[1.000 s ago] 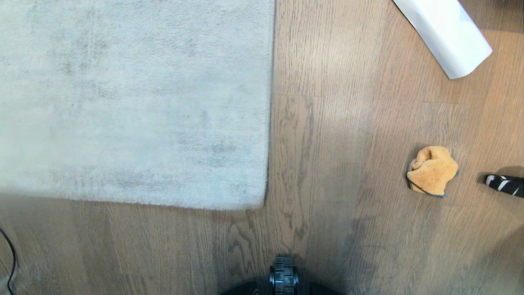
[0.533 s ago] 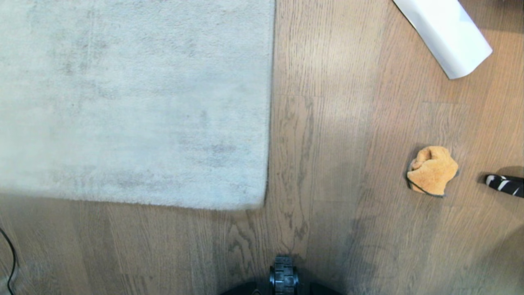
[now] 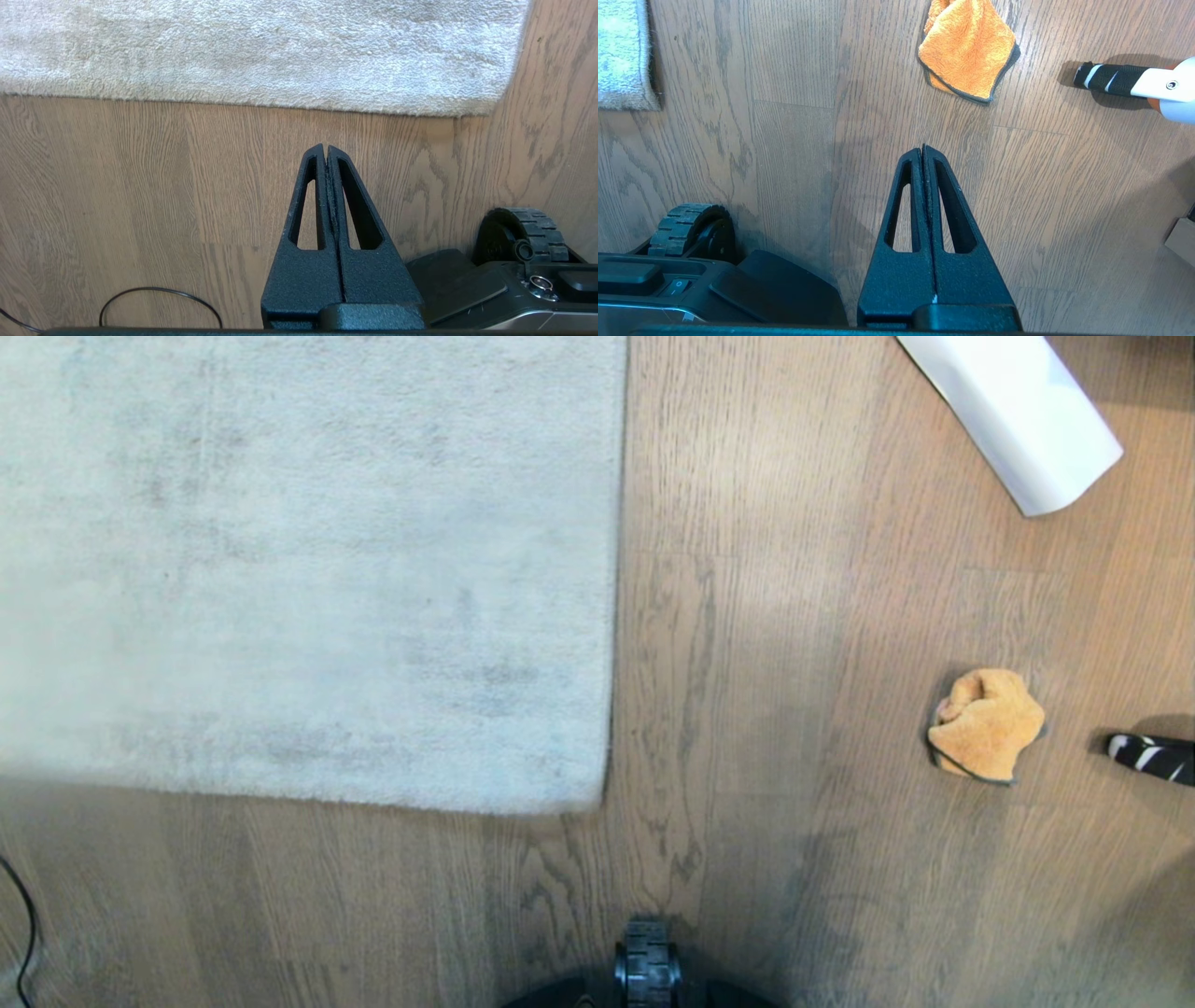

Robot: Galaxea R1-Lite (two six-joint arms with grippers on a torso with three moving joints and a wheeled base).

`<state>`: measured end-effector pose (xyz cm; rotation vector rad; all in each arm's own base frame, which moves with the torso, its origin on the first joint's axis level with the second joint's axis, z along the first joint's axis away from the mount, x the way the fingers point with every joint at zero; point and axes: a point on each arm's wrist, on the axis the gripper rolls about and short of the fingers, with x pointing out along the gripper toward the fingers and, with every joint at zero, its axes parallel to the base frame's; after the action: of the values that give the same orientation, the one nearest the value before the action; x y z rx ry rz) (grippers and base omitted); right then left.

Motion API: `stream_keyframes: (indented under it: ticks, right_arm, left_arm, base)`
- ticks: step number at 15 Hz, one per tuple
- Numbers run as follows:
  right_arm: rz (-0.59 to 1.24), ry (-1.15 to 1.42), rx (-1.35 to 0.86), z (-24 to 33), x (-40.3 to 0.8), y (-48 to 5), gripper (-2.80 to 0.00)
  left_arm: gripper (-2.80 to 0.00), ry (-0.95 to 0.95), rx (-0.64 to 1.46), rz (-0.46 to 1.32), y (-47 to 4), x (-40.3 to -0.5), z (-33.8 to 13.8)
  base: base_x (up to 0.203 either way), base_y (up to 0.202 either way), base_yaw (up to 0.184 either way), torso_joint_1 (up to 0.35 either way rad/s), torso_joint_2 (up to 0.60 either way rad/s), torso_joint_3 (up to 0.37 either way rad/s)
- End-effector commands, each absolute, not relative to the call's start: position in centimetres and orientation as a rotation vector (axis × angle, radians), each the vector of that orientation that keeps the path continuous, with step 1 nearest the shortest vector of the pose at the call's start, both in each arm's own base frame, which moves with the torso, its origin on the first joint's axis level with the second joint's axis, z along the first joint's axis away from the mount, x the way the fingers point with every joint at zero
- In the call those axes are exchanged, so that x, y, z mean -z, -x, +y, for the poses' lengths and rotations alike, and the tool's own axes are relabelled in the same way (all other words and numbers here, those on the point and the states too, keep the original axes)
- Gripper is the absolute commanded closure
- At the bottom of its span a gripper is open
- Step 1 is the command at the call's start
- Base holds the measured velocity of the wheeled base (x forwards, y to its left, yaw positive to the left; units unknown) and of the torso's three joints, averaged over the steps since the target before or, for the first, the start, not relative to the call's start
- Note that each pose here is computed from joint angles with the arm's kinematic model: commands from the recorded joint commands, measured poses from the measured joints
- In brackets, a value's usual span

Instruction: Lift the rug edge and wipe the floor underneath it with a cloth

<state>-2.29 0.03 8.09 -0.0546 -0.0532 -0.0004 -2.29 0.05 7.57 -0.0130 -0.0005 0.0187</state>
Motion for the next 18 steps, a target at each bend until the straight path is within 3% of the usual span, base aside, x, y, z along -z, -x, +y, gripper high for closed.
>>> stream_keyframes:
  ticks: [1,18]
  right_arm:
    - [-0.054,0.056,0.000,0.03,-8.10,2.29,0.00]
    - [-0.054,0.056,0.000,0.03,-8.10,2.29,0.00]
  left_arm:
    - [0.00,0.014,-0.020,0.000,2.29,-7.57,0.05]
    - [0.00,0.015,-0.018,0.000,2.29,-7.57,0.05]
  base:
    - [0.000,0.000,0.000,0.000,0.00,0.000]
    - [0.000,0.000,0.000,0.000,0.00,0.000]
